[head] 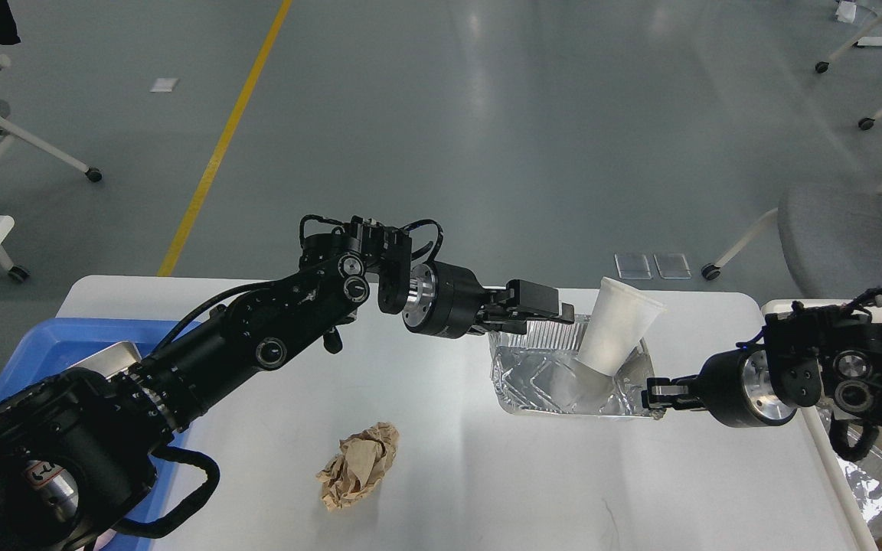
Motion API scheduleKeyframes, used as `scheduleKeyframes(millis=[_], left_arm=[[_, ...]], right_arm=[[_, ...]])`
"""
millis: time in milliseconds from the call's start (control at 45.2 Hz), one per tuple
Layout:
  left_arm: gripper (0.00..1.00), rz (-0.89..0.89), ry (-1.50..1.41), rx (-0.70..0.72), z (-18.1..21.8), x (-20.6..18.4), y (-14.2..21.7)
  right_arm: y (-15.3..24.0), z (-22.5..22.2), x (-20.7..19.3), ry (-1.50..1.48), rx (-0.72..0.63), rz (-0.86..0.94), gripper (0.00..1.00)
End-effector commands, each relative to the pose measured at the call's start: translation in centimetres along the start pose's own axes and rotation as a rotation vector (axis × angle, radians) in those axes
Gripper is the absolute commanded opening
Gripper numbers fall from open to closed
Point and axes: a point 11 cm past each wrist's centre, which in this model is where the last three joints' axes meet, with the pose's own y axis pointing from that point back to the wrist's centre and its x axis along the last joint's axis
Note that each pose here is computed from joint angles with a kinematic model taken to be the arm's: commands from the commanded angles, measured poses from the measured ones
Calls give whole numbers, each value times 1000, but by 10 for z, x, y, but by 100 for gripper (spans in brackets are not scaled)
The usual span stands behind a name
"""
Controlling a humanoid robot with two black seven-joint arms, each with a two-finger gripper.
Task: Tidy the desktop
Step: 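Lower the paper cup into the foil tray and release it, then withdraw the left arm away from the foil tray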
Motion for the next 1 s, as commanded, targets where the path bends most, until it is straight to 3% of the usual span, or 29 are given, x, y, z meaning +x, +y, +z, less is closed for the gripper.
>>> scheduleKeyframes(millis=[0,243,597,619,973], left_arm=[[96,7,-9,-3,4,13,16],[95,-25,-74,17,5,23,60],[95,-15,-142,115,-13,25,175],[95,16,-149,143,-15,26,205],[95,313,-140,288,11,28,390]], right_arm=[[0,0,0,-1,-1,0,0],[0,1,0,-1,-2,0,0],[0,2,0,-2,-4,-2,0],[-1,2,0,-1,-4,-3,0],[-3,3,1,-7,-8,-3,0]])
